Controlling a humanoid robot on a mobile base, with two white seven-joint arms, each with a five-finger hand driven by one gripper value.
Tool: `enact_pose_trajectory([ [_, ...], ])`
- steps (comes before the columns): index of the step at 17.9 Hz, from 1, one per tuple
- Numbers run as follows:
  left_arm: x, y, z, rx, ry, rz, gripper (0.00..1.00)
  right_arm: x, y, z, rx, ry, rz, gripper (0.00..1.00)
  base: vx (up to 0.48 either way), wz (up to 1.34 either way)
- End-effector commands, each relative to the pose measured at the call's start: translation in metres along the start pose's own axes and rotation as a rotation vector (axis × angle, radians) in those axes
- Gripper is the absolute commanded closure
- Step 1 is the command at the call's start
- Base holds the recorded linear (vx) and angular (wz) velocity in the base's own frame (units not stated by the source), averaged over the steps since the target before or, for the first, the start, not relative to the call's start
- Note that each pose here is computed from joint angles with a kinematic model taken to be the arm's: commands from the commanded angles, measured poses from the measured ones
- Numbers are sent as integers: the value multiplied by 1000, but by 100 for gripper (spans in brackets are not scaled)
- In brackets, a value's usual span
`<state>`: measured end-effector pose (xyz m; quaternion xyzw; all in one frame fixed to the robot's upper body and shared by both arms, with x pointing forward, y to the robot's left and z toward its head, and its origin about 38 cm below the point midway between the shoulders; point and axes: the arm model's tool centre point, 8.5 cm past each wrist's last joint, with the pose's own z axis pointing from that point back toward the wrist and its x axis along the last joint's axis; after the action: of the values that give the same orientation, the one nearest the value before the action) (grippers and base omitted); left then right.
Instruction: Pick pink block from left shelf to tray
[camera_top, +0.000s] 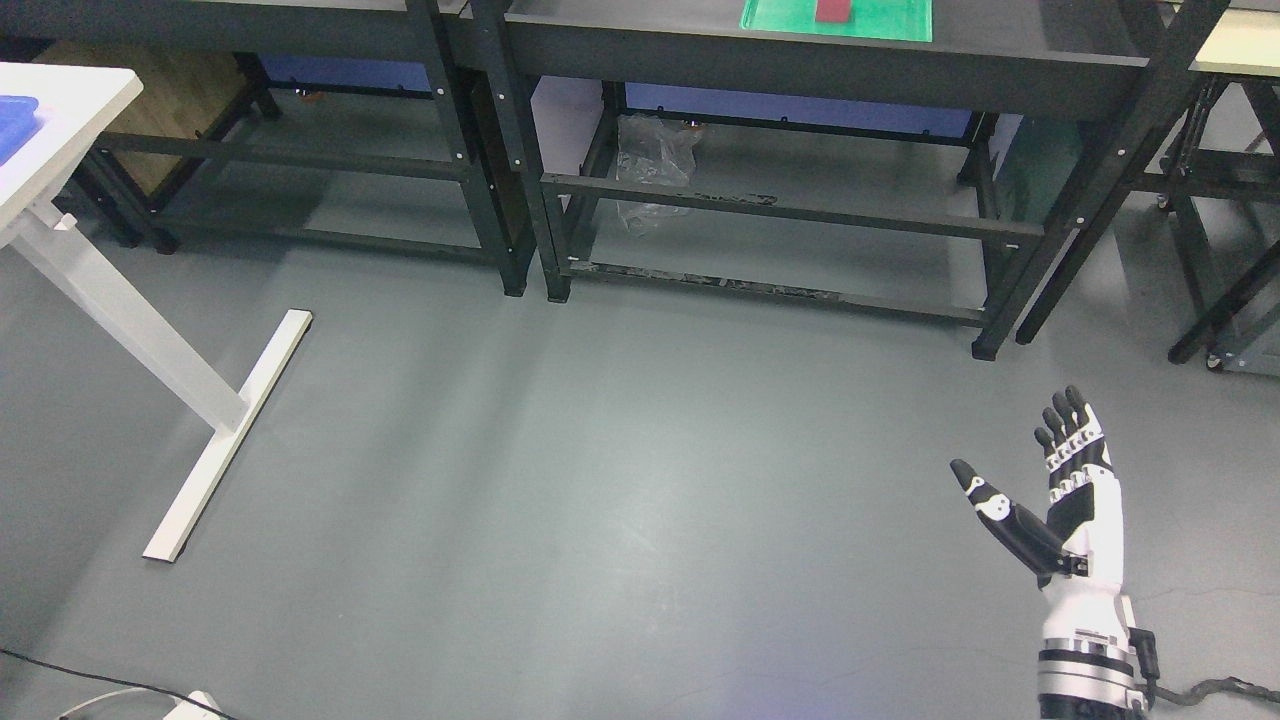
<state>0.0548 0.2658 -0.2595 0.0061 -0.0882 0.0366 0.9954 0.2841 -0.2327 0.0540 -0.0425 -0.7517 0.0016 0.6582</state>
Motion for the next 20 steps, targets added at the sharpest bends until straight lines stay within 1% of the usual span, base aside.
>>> enact_pose_trajectory([
  [1,7,11,0,18,-19,4,0,-3,0,5,29,12,13,0,0,0],
  [4,7,11,0,18,-19,4,0,-4,1,8,28,17,10,0,0,0],
  [6,7,11,0,18,-19,4,0,-7,0,7,25,38,4,0,0,0],
  [8,7,11,0,18,-19,4,0,-7,5,7,38,32,15,0,0,0],
  [9,7,11,0,18,-19,4,0,-7,7,8,46,29,40,0,0,0],
  [11,8,11,0,18,-21,4,0,-6,9,8,76,14,185,0,0,0],
  [13,7,11,0,18,-19,4,0,-4,6,7,55,-8,279,0,0,0],
  [15,8,11,0,18,-21,4,0,-1,-5,5,21,-27,318,0,0,0],
  [16,7,11,0,18,-19,4,0,-1,-10,5,32,-33,332,0,0,0],
  [18,8,11,0,18,-21,4,0,2,-20,3,97,-39,366,0,0,0],
  [19,7,11,0,18,-19,4,0,4,-29,1,111,-38,403,0,0,0],
  [20,7,11,0,18,-19,4,0,6,-44,-2,112,-40,470,0,0,0],
])
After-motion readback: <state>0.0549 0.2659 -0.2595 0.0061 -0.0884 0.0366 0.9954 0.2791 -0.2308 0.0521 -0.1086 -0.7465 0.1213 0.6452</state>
